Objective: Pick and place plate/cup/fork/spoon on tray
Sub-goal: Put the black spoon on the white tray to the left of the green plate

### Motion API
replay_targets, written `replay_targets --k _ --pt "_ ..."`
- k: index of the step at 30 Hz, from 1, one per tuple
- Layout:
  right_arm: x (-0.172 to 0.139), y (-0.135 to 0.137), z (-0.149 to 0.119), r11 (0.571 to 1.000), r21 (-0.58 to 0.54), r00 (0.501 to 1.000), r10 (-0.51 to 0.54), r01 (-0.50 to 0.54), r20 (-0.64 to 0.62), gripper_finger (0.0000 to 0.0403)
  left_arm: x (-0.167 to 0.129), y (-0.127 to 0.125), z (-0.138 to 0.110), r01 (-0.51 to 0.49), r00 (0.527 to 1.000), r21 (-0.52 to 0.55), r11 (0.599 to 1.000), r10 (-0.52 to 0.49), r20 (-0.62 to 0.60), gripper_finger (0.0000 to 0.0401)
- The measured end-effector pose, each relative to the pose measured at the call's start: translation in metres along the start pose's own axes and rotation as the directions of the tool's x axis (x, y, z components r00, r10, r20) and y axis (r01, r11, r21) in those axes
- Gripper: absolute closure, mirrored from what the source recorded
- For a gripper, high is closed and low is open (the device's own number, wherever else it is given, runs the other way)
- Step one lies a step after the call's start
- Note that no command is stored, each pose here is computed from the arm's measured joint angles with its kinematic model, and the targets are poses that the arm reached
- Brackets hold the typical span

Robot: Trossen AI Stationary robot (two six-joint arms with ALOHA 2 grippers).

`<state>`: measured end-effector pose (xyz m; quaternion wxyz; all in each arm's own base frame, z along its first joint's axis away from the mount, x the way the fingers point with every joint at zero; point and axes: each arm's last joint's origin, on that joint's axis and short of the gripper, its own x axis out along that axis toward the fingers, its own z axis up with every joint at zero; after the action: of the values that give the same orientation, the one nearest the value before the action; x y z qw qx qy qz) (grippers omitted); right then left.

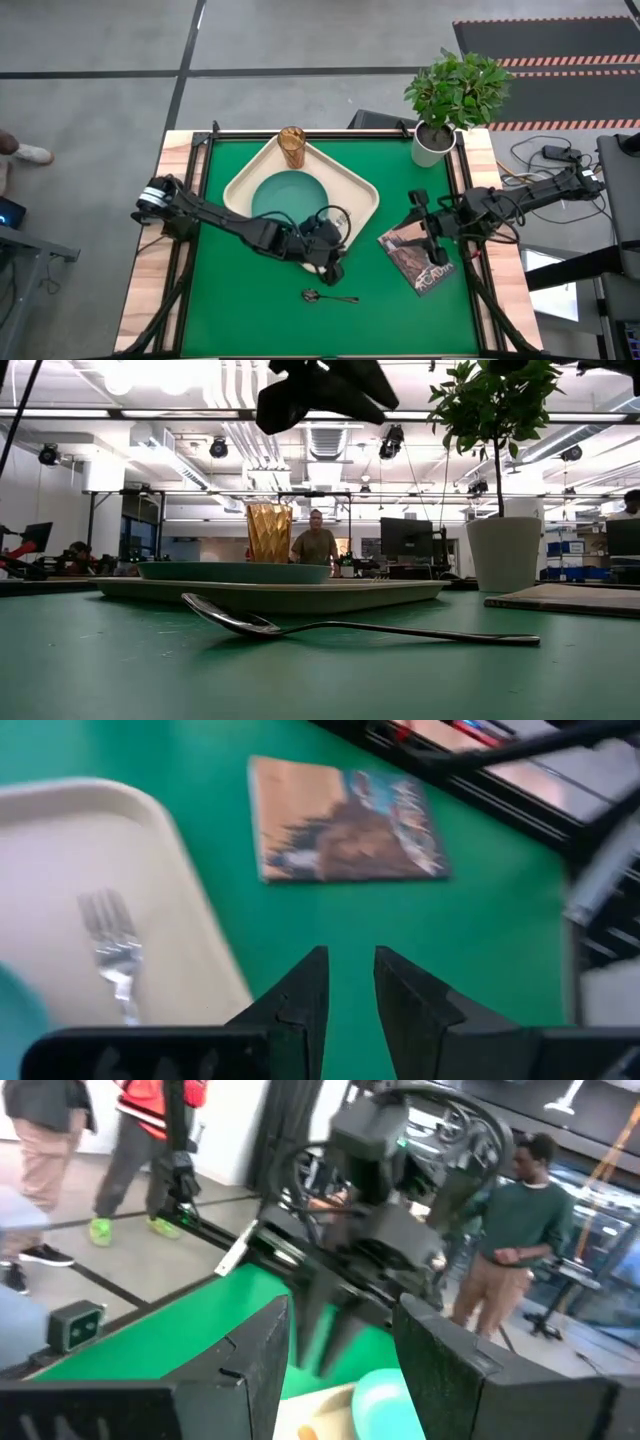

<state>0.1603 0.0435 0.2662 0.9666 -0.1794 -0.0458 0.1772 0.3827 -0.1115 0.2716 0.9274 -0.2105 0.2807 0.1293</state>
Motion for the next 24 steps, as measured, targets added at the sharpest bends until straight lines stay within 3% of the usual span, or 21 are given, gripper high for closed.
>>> replay_targets --k 11,16,24 --pt "0.000 0.001 -0.004 0.999 0.032 0.999 -0.013 0.014 -0.046 0.0236 -0.009 -0.024 -0.025 0.230 0.948 -0.082 0.970 -0.242 -0.207 0.0335" --pt "0.000 0.001 -0.004 0.999 0.032 0.999 -0.014 0.015 -0.047 0.0236 -0.008 -0.034 -0.043 0.257 0.937 0.021 0.966 -0.244 -0.250 0.0335" --pt "0.000 0.000 -0.004 0.999 0.021 0.998 -0.029 0.030 -0.055 0.0236 0.020 -0.042 -0.076 0.288 0.886 0.029 0.957 -0.255 -0.388 0.0335"
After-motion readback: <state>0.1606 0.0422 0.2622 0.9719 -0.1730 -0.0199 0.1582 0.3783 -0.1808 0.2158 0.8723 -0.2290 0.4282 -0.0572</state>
